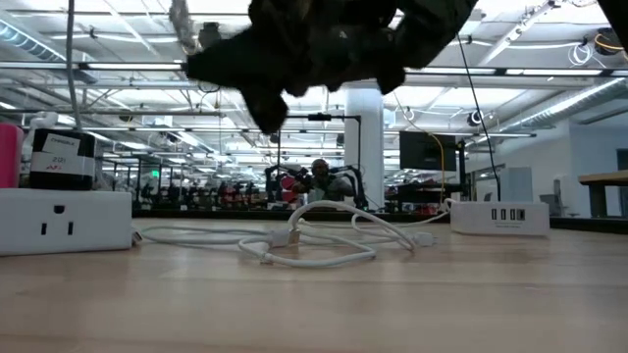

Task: Insert USB
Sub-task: Insert the top left white charger cable into the pink adapter charger

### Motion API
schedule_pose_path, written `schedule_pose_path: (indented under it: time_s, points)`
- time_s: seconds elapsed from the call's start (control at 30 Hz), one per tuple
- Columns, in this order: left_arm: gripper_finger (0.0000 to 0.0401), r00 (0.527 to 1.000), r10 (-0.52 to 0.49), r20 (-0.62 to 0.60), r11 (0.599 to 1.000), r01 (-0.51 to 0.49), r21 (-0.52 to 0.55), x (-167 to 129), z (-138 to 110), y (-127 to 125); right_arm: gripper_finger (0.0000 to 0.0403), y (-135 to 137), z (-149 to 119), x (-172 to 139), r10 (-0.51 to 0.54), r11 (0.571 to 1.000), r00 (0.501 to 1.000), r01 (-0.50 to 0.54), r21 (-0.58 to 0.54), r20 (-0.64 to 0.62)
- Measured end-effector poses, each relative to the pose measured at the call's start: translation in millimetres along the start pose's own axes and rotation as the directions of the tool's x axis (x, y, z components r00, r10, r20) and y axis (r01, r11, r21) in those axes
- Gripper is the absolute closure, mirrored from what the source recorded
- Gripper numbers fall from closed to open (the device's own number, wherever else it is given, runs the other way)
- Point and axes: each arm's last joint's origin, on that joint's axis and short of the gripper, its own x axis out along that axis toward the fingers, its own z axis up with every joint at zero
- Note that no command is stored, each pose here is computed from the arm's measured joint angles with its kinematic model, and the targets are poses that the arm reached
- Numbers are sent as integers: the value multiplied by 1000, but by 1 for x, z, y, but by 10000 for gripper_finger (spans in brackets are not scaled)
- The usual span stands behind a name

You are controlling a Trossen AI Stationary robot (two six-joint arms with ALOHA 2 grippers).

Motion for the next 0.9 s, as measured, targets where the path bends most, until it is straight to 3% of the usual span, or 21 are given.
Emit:
schedule_pose_path:
  time_s: [0.13,0.33,0.5,0.63,0.77,0.9]
  points:
    - [394,998,19,66,999,-17,-33,0,2,0,305,6,13,-19,-202,979,975,198,-52,-88]
    - [394,995,62,82,995,-55,-89,13,5,1,263,35,31,-38,-443,895,892,432,-111,-96]
    - [394,988,107,107,989,-95,-116,25,8,2,252,75,26,-28,-612,783,790,602,-155,-23]
    - [394,983,144,114,981,-127,-146,36,11,4,252,108,21,-19,-727,666,680,732,-143,94]
    - [394,977,179,118,973,-159,-165,46,13,6,252,134,18,-13,-784,577,584,811,-100,211]
    - [394,971,205,121,965,-180,-189,54,15,7,252,144,14,-7,-822,498,500,863,-83,273]
